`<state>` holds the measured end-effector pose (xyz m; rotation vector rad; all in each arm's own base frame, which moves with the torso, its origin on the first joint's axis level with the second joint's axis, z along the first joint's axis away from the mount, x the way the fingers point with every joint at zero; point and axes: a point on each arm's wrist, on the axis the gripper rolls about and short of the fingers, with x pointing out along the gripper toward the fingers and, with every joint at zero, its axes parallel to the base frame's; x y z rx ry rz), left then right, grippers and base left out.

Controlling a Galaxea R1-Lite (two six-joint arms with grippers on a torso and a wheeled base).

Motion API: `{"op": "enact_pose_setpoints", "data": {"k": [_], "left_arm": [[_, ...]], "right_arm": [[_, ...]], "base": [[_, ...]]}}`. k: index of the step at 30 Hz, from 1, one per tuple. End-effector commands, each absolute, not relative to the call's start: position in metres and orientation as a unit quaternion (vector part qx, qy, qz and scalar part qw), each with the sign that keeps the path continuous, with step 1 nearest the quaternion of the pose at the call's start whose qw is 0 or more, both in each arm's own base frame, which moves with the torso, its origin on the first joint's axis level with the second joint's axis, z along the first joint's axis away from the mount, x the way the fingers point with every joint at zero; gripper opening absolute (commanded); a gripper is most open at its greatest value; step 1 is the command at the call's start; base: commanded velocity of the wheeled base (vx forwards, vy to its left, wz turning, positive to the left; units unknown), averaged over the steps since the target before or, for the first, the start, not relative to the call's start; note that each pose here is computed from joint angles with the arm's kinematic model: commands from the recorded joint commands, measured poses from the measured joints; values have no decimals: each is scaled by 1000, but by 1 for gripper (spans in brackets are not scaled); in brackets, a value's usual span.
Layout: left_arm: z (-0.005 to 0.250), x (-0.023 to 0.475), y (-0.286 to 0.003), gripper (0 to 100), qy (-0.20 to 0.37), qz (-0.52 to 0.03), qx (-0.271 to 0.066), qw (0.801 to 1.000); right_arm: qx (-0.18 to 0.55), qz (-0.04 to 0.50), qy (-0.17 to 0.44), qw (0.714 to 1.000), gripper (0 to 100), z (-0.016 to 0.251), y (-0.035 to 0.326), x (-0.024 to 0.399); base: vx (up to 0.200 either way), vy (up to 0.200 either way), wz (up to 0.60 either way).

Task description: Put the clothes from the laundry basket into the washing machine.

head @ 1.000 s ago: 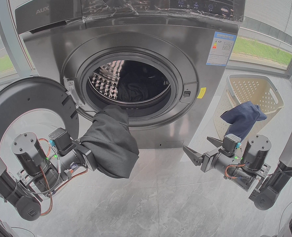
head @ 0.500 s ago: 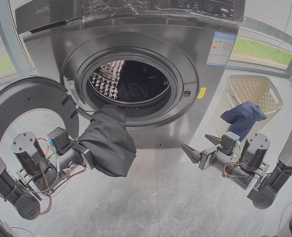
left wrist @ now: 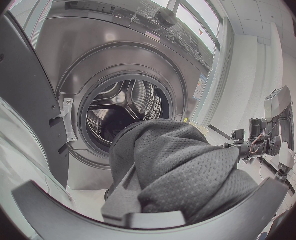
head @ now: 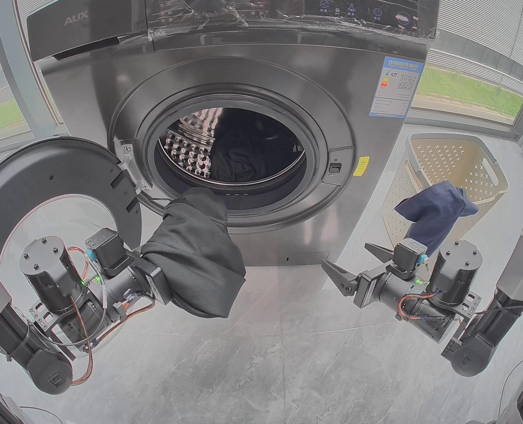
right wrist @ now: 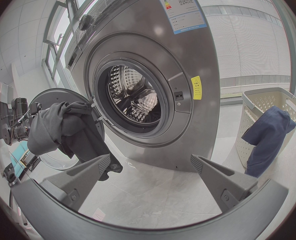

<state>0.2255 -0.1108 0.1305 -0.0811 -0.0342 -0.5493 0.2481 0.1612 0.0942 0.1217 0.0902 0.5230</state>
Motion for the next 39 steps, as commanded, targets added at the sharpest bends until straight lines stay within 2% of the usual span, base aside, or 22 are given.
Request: {"op": "enact_pose_setpoints", "data": {"k": [1,26,33,39], "left_arm": [[130,227,-111,0,-19,-271,-40,961],[125,227,-113,0,-8,-274,-38,961],[123,223,-120,0,-3,-288,-36,957],[117,207,-144,0,13,-340,-33,940]], "right_arm": [[60,259,44,963,100,94,162,248],[59,270,49,960,100,92,168,243],[60,280,53,957,100,92,171,238],[56,300,59,950,100,91,178,227]], "base": [[0,0,0],[192,0,0],[0,0,0],[0,0,0]]}}
